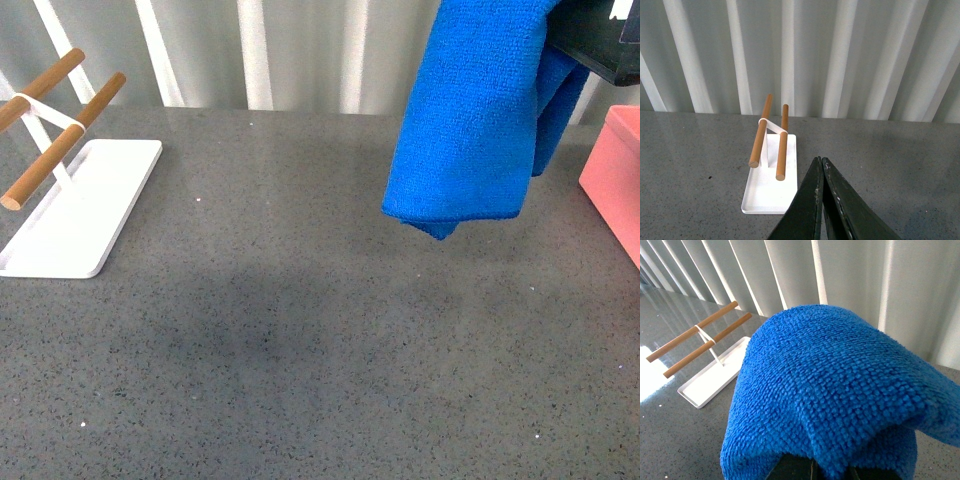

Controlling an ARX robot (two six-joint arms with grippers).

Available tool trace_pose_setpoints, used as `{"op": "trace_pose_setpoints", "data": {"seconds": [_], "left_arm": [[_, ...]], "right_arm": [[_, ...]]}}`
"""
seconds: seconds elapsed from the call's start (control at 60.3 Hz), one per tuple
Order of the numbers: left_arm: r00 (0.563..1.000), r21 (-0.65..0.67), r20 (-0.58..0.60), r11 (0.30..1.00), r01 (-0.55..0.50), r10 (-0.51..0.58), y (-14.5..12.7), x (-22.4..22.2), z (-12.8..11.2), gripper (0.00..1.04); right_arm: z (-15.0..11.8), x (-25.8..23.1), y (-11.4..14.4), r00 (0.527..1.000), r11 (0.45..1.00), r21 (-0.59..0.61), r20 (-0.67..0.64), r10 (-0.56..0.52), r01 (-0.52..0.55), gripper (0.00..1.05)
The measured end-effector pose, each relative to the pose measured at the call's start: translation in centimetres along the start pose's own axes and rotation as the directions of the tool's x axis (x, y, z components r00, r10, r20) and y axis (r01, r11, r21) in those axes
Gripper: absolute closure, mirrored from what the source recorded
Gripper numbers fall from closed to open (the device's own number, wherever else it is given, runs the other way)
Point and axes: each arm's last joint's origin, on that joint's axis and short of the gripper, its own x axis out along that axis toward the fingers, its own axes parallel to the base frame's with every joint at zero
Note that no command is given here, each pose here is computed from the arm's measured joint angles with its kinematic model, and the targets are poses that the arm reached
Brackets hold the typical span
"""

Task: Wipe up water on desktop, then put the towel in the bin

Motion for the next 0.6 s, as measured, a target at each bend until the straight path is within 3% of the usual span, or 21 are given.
{"op": "trace_pose_setpoints", "data": {"seconds": [0.481, 0.597], "left_arm": [[1.000, 0.000, -0.006, 1.000, 0.001, -0.001, 0.0, -1.5, -0.3, 1.01], [1.000, 0.000, -0.006, 1.000, 0.001, -0.001, 0.0, -1.5, -0.3, 0.99]], "right_arm": [[-0.5, 0.1, 0.1, 0.998, 0.999, 0.017, -0.047, -0.029, 0.029, 1.02], [-1.3, 0.6, -0.1, 0.989, 0.995, 0.045, -0.124, -0.085, 0.091, 1.02]]}}
